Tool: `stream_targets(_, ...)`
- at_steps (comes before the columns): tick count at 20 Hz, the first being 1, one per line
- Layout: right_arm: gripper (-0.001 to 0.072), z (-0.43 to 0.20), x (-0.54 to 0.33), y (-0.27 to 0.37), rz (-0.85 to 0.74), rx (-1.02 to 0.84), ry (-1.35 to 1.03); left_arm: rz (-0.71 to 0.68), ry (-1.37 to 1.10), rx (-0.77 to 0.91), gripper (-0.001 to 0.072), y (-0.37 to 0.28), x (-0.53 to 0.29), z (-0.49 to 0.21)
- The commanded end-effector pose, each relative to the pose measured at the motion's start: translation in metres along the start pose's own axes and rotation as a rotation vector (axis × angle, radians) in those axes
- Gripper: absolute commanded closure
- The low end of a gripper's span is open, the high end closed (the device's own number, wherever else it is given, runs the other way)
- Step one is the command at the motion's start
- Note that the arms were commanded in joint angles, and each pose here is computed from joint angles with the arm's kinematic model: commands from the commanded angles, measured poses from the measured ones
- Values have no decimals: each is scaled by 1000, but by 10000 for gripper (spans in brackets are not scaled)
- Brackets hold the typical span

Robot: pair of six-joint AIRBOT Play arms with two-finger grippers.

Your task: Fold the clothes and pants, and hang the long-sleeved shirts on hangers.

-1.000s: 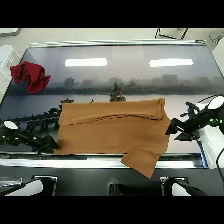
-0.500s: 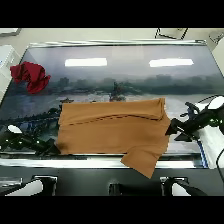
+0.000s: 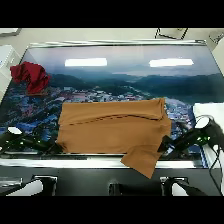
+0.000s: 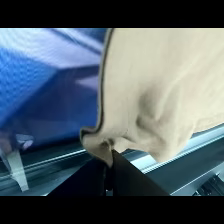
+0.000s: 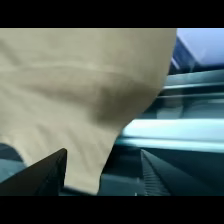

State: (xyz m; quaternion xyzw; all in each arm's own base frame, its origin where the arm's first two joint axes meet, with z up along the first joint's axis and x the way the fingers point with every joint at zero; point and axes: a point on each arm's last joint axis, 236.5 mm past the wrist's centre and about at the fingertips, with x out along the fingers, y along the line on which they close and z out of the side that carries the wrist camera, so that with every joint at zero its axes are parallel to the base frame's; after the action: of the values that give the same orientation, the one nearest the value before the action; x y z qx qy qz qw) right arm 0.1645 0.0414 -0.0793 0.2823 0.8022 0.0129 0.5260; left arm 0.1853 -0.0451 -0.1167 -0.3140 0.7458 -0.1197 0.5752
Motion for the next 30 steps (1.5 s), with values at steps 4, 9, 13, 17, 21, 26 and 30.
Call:
stream_targets(4, 172, 17, 28, 18, 127, -8, -99, -23, 17, 11, 682, -8, -4, -7)
stream_targets(9, 447, 23, 28, 17, 125, -7, -122, -45, -6, 5, 682, -14, -4, -2)
stream_targets(13, 662, 15, 14, 23, 119, -105, -96, -40, -44, 47, 683, -21, -21, 12)
stream_targets(17, 663, 72, -80, 63, 136, -155, -327, -18, -197, 98, 683, -49, -76, 65)
stream_targets(21, 662, 136, -135, 113, 155, -234, -428, 17, -265, 192, 683, -85, -98, 133)
stream_targets(26, 660, 222, -123, 147, 156, -202, -406, 13, -228, 177, 681, -105, -94, 207)
stream_targets(30, 659, 258, -93, 152, 224, -125, -377, 6, -192, 141, 681, -92, -77, 240)
